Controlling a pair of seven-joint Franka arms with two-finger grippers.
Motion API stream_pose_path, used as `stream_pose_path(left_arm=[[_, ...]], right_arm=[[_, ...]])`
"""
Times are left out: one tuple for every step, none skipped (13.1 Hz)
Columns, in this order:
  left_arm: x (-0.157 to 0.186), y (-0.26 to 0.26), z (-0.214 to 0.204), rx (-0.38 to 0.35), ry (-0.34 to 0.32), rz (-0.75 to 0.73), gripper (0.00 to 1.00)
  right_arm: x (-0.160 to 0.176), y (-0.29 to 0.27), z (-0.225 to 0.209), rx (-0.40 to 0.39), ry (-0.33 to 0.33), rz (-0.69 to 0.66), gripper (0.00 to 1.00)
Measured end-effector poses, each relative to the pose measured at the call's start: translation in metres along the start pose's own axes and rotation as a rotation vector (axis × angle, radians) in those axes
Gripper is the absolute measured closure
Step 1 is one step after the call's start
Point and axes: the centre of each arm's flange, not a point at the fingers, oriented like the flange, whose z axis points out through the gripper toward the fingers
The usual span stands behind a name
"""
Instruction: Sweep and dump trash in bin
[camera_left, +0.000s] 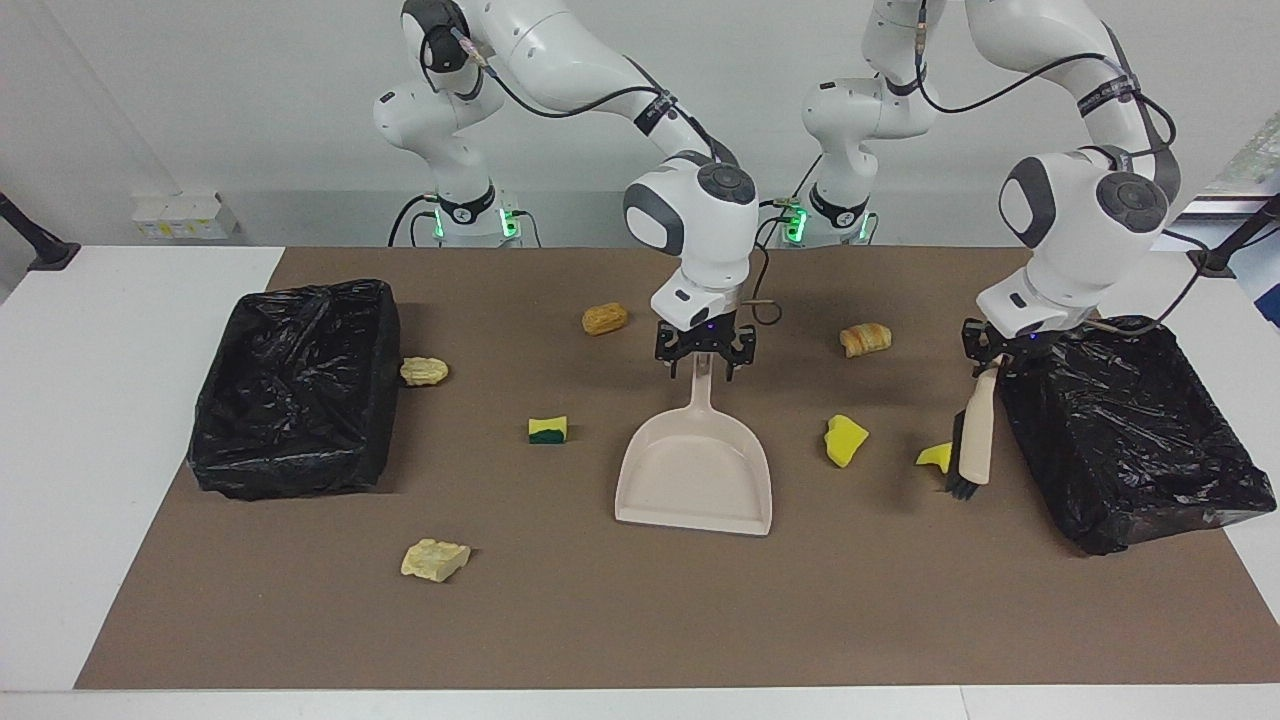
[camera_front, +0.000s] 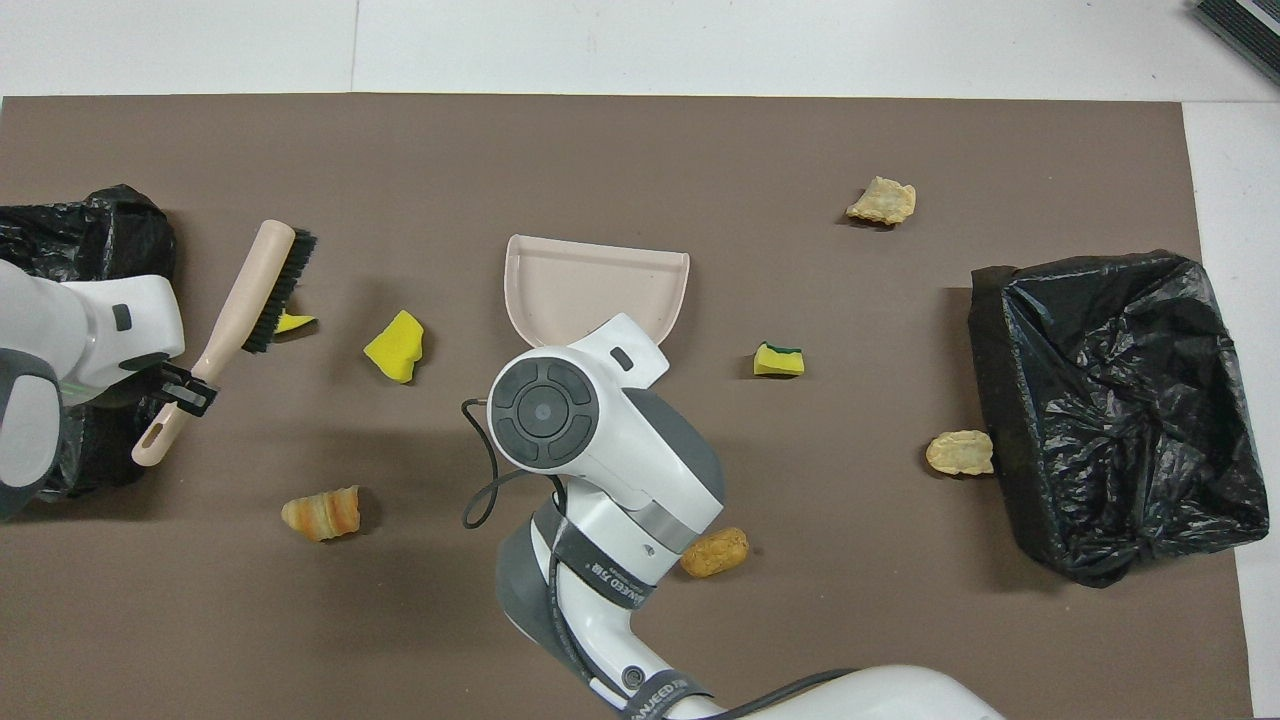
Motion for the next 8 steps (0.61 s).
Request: stream_pose_path(left_arm=[[-0.005, -0.017, 0.007, 0.01, 0.003, 0.019, 0.74], [-0.008, -0.026, 0.012, 0.016, 0.003, 0.022, 0.74], [-0.009, -0.031, 0.018, 0.016, -0.002, 0.02, 0.74], [-0.011, -0.034, 0.025, 0.011, -0.013, 0.015, 0.74], [-0.011, -0.035, 0.032, 0.005, -0.022, 0.013, 0.74], [-0.011, -0.034, 0.037, -0.002, -0.032, 0.014, 0.74], [-0.013, -0.031, 0.043, -0.01, -0.041, 0.016, 0.74], [-0.016, -0.027, 0.049, -0.02, -0.052, 0.013, 0.74]], right_arm=[[-0.001, -0.001, 0.003, -0.011, 0.008, -0.012, 0.31], [0.0, 0.0, 0.004, -0.016, 0.012, -0.015, 0.44], [0.001, 0.002, 0.005, -0.021, 0.015, -0.025, 0.58], [0.0, 0.002, 0.007, -0.026, 0.014, -0.041, 0.68], [0.0, 0.003, 0.007, -0.028, 0.014, -0.057, 0.68], [0.0, 0.003, 0.007, -0.028, 0.014, -0.068, 0.68], [0.001, 0.003, 0.007, -0.029, 0.015, -0.084, 0.68], [0.002, 0.004, 0.006, -0.028, 0.017, -0.112, 0.68]])
